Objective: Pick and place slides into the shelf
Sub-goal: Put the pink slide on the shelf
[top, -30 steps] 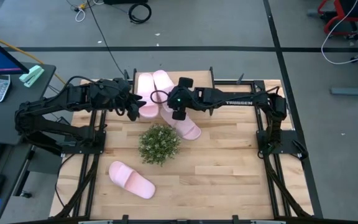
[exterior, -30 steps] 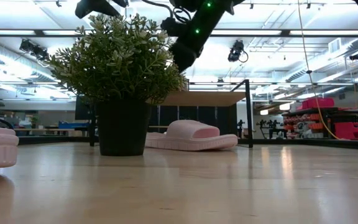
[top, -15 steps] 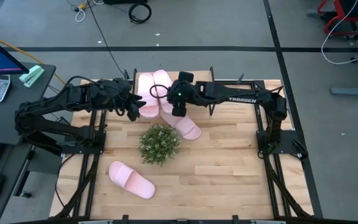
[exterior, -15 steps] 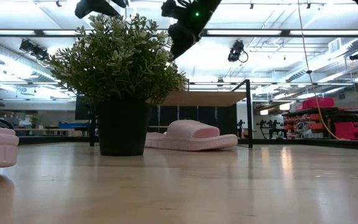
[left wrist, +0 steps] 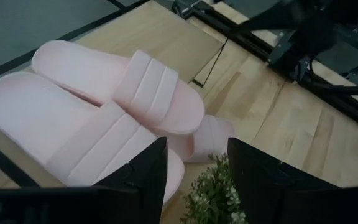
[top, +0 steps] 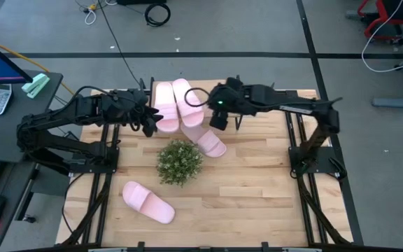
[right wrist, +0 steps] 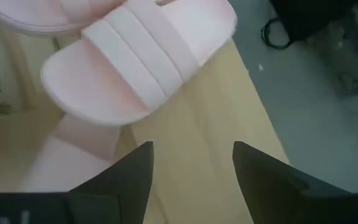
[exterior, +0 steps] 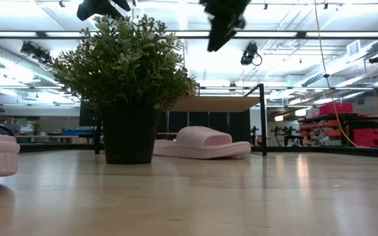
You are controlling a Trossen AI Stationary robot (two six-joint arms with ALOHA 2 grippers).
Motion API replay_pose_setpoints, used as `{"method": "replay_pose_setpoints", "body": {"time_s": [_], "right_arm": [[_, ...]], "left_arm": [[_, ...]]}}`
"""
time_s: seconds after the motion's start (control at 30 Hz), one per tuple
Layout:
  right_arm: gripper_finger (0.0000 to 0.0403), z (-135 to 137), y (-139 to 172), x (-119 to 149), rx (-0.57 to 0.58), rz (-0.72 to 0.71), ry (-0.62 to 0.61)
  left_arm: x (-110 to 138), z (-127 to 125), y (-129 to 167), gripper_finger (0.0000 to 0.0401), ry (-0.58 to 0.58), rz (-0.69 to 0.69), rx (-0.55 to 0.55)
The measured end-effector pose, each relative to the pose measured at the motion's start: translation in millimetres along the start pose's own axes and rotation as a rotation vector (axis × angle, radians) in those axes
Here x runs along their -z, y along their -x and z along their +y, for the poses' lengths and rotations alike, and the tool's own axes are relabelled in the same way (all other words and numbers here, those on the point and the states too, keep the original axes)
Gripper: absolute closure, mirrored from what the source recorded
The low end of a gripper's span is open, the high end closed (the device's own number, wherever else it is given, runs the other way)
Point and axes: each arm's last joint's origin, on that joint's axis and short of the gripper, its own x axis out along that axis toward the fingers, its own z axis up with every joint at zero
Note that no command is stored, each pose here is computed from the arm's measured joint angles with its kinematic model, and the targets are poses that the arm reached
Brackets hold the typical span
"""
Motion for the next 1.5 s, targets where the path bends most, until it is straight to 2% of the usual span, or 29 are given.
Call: {"method": "replay_pose_setpoints", "body": {"time_s": [0.17,0.37,0.67,0.87,1.1,1.5], "right_arm": [[0.0176,0,30,21,-0.023,-0.029,-0.096],[0.0179,11,48,72,-0.027,-0.005,-0.259],[0.0179,52,51,155,-0.144,-0.071,-0.654],[0.0181,79,44,187,-0.223,-0.090,-0.830],[0.0181,96,41,203,-0.224,-0.058,-0.856],[0.0182,96,40,204,-0.219,-0.062,-0.826]], "left_arm": [[3,1,0,0.0227,-0.009,0.033,-0.006],[6,0,0,0.0227,-0.003,0.094,0.063],[6,0,0,0.0227,-0.002,0.100,0.076],[6,-1,0,0.0229,0.003,0.101,0.076],[6,-1,0,0.0229,0.005,0.100,0.076],[6,-1,0,0.0229,0.026,0.105,0.080]]}}
